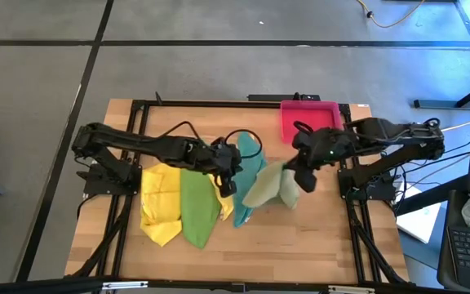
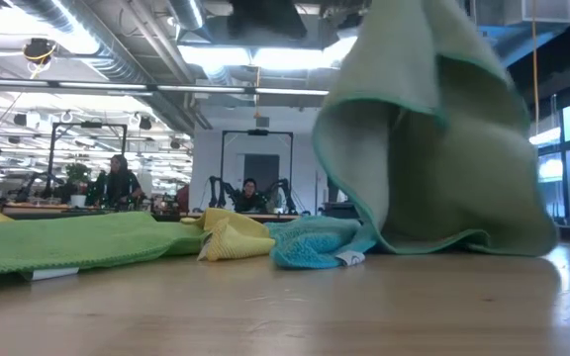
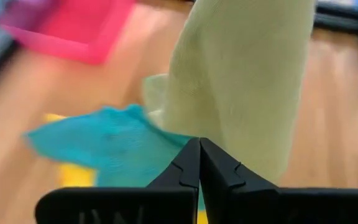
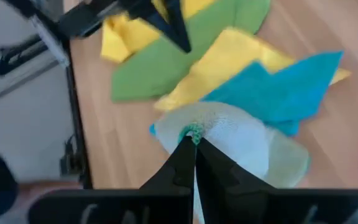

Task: Fold microfiber towels
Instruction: Fold the light green towel

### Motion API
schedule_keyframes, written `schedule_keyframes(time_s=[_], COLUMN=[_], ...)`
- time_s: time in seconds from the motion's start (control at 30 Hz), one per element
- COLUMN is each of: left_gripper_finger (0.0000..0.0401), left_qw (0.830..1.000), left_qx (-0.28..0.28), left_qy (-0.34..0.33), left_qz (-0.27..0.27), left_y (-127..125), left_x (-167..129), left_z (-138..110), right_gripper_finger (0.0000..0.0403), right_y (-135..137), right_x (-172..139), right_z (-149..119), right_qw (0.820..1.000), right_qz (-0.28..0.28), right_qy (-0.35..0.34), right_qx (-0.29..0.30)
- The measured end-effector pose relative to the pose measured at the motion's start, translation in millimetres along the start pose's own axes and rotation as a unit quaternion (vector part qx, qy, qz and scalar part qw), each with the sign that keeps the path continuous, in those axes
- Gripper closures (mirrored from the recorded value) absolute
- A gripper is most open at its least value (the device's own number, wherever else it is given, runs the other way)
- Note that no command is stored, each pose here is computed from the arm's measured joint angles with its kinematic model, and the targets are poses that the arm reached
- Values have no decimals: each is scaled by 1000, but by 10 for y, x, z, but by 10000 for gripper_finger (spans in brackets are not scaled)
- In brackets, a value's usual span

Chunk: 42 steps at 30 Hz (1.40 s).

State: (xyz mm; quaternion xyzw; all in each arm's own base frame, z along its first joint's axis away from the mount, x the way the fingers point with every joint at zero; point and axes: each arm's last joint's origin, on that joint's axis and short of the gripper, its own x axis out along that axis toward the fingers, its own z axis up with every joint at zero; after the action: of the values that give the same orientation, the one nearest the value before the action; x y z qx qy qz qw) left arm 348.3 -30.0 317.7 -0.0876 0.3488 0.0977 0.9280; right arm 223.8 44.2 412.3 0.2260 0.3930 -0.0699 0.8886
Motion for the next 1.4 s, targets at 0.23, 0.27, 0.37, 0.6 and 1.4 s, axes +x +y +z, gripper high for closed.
schedule_keyframes(time_s=[0.23, 0.27, 0.37, 0.6, 1.4], left_gripper_finger=[401, 401, 401, 401, 401], left_qw=[997, 997, 998, 978, 843], left_qx=[-53, -52, -53, -91, -9], left_qy=[-27, -29, 7, 183, 497], left_qz=[-58, -56, -39, -42, 206], left_y=[190, 218, 286, 357, 953], left_x=[679, 759, 1044, 1430, -466], left_z=[-442, -502, -719, -1227, -2169], right_gripper_finger=[396, 396, 396, 396, 395], right_y=[187, 203, 242, 261, 190], right_x=[-110, -107, -95, -80, 172], right_z=[-95, -110, -137, -149, -13], right_qw=[999, 999, 999, 999, 993], right_qz=[36, 32, 22, 5, -73], right_qy=[8, 6, 0, -10, -27], right_qx=[-22, -26, -35, -39, -92])
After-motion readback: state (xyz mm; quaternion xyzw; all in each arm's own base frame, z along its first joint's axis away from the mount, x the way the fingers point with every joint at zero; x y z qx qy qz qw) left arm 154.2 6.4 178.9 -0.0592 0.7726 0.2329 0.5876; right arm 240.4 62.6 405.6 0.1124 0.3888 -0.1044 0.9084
